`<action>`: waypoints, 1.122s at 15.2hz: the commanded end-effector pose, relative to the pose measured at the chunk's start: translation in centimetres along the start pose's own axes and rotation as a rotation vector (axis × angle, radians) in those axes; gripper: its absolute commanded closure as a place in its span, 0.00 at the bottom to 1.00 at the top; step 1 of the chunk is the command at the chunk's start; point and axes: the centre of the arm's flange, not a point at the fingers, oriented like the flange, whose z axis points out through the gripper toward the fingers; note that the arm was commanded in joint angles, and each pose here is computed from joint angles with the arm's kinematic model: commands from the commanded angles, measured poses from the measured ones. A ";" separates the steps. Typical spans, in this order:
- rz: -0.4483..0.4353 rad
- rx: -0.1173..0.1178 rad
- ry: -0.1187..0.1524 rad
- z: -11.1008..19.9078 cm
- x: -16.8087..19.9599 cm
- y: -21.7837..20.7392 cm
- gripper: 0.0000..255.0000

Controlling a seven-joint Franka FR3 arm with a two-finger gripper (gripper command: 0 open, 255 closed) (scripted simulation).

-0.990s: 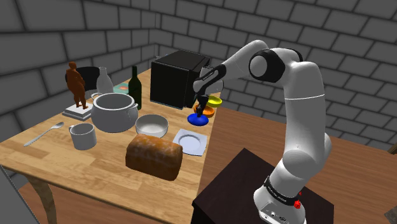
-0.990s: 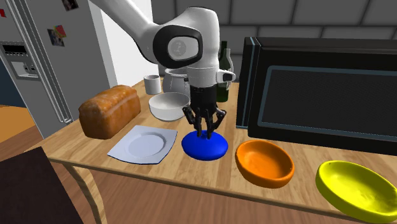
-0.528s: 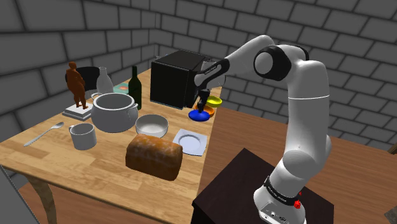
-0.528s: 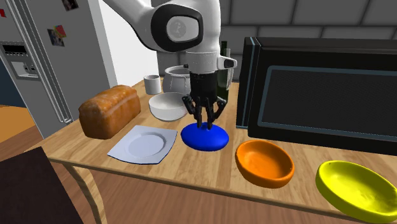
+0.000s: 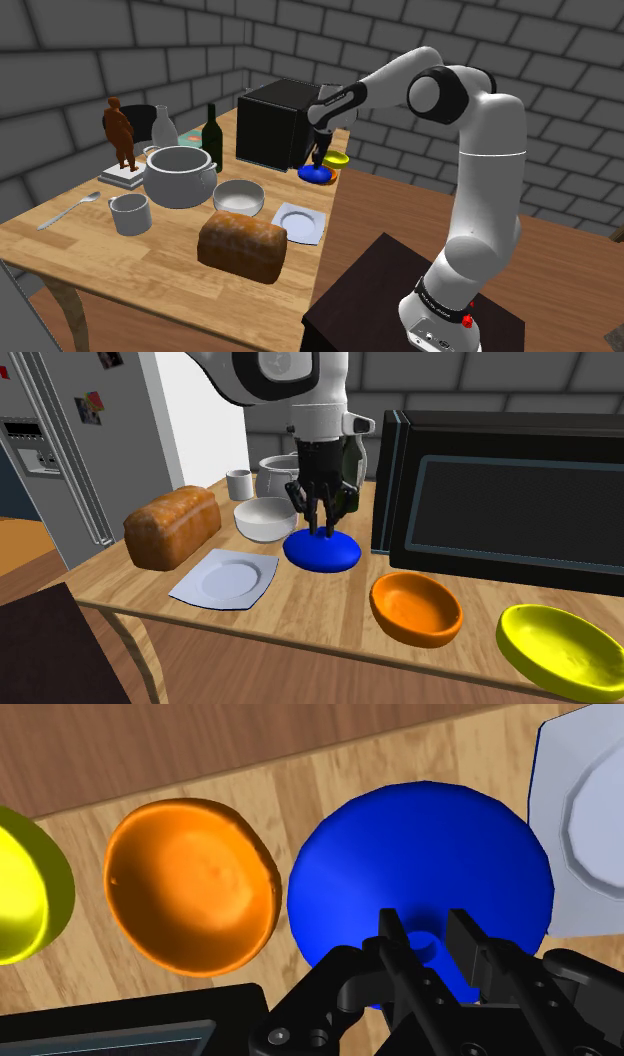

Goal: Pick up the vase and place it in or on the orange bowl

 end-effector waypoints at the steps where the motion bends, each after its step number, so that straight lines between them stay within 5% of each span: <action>1: 0.000 0.000 0.000 -1.2 0.0 0.1 1.00; 17: 0.000 0.000 0.000 -5.2 1.7 19.1 1.00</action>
